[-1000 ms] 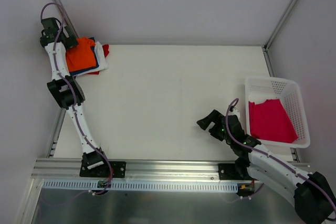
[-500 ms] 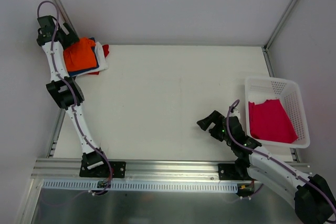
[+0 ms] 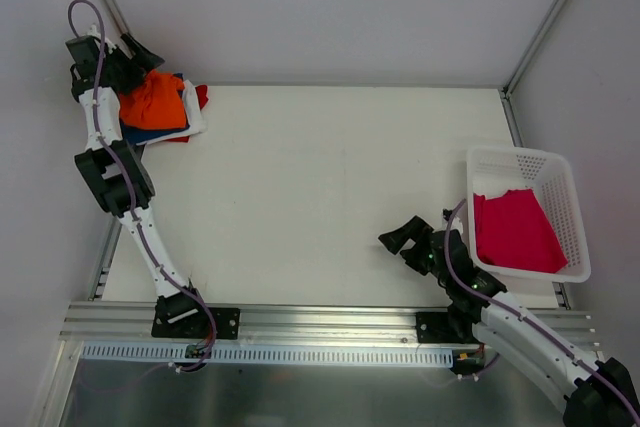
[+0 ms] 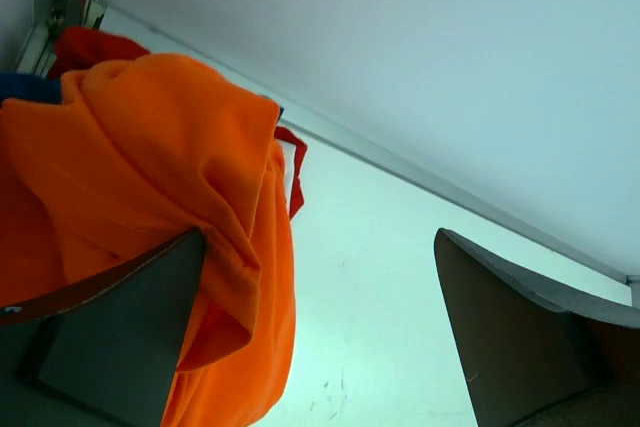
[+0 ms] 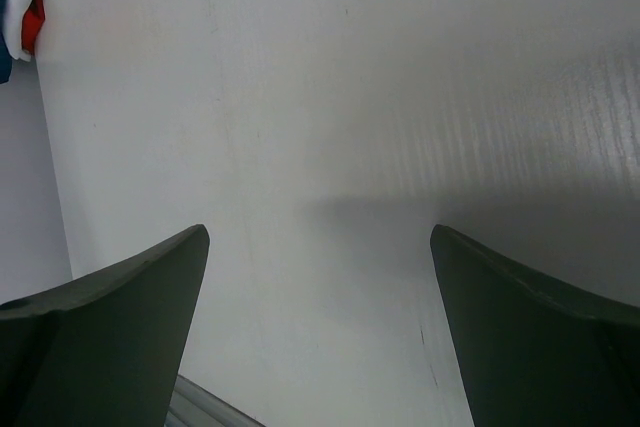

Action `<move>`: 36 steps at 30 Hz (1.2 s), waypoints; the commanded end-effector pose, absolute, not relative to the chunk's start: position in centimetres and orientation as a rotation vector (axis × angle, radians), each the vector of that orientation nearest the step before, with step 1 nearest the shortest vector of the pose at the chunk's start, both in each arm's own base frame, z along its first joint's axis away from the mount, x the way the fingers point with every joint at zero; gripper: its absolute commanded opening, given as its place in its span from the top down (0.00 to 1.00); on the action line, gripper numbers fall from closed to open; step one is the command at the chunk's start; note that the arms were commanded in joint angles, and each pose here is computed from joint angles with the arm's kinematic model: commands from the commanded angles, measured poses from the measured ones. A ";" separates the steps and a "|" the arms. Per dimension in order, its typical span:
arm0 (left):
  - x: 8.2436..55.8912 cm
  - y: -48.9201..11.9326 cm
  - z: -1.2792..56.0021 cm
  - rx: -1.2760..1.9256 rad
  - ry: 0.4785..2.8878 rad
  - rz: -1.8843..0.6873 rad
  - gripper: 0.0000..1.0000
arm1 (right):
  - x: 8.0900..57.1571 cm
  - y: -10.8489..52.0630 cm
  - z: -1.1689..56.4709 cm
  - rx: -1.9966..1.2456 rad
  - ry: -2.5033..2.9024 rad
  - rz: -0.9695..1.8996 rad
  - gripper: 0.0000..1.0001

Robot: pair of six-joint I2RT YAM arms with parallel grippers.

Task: Fold and stack the t-shirts
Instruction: Neatly place the folded tshirt to the corner

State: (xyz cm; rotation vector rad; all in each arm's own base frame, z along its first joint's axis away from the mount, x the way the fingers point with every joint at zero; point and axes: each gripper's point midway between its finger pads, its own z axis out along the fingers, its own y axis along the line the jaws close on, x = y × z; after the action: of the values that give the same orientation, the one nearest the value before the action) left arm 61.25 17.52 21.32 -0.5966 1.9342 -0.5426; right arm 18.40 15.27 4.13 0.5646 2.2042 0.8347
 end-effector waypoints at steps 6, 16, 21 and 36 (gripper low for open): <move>60.9 18.1 31.7 -0.555 1.513 -0.598 0.01 | 14.9 12.7 -0.9 0.579 2.409 0.643 0.00; 60.1 22.3 35.4 -0.593 1.088 -0.745 0.01 | 14.9 12.8 -1.5 0.574 2.411 0.646 0.01; 61.3 23.2 37.4 -0.565 0.849 -1.125 0.01 | 15.1 13.3 -1.5 0.561 2.413 0.666 0.01; 61.9 17.7 29.2 -0.485 1.272 -0.935 0.01 | 16.1 14.2 -1.3 0.494 2.411 0.673 0.00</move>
State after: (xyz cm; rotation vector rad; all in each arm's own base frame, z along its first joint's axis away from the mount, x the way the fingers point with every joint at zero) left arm 62.06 17.40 32.70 -0.4079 1.1150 -0.9615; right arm 19.59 16.40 4.07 0.5134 2.1965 0.8473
